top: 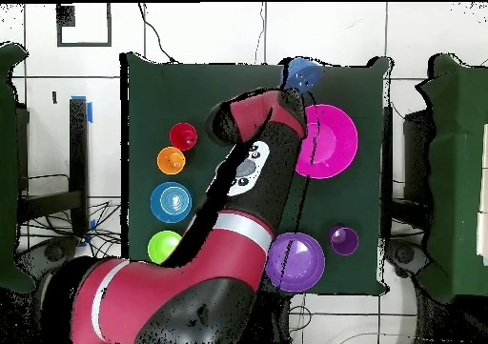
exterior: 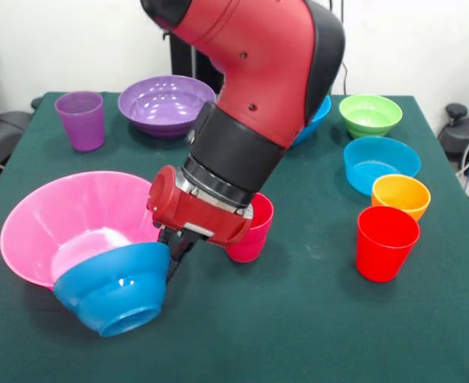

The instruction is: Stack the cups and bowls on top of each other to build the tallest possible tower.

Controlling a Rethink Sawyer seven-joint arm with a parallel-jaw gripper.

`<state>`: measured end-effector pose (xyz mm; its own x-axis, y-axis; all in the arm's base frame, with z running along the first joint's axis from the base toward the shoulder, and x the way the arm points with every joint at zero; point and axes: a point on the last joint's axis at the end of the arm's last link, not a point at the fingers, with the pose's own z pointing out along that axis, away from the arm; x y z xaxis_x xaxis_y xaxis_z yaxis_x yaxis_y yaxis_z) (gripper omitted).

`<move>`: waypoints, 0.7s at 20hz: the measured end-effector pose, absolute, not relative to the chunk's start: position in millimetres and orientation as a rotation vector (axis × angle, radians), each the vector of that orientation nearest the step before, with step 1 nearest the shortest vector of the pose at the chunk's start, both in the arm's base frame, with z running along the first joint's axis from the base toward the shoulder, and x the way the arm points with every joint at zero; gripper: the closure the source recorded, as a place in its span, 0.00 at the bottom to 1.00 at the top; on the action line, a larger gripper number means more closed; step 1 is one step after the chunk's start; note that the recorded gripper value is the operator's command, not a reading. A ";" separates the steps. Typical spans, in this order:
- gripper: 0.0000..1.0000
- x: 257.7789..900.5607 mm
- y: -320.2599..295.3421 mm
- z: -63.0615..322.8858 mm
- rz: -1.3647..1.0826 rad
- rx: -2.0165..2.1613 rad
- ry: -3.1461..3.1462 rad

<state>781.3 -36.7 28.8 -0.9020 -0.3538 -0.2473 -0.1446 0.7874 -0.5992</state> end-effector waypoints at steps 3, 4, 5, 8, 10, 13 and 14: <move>1.00 794.3 -34.4 44.6 -0.830 -0.375 2.598; 1.00 806.5 -31.2 60.2 -0.817 -0.362 2.575; 1.00 810.6 -30.0 65.7 -0.813 -0.355 2.569; 1.00 822.7 -25.4 84.6 -0.808 -0.330 2.569; 1.00 826.5 -22.7 94.8 -0.815 -0.309 2.592; 1.00 827.3 -21.6 103.1 -0.832 -0.284 2.633; 1.00 823.4 -21.9 108.0 -0.854 -0.255 2.689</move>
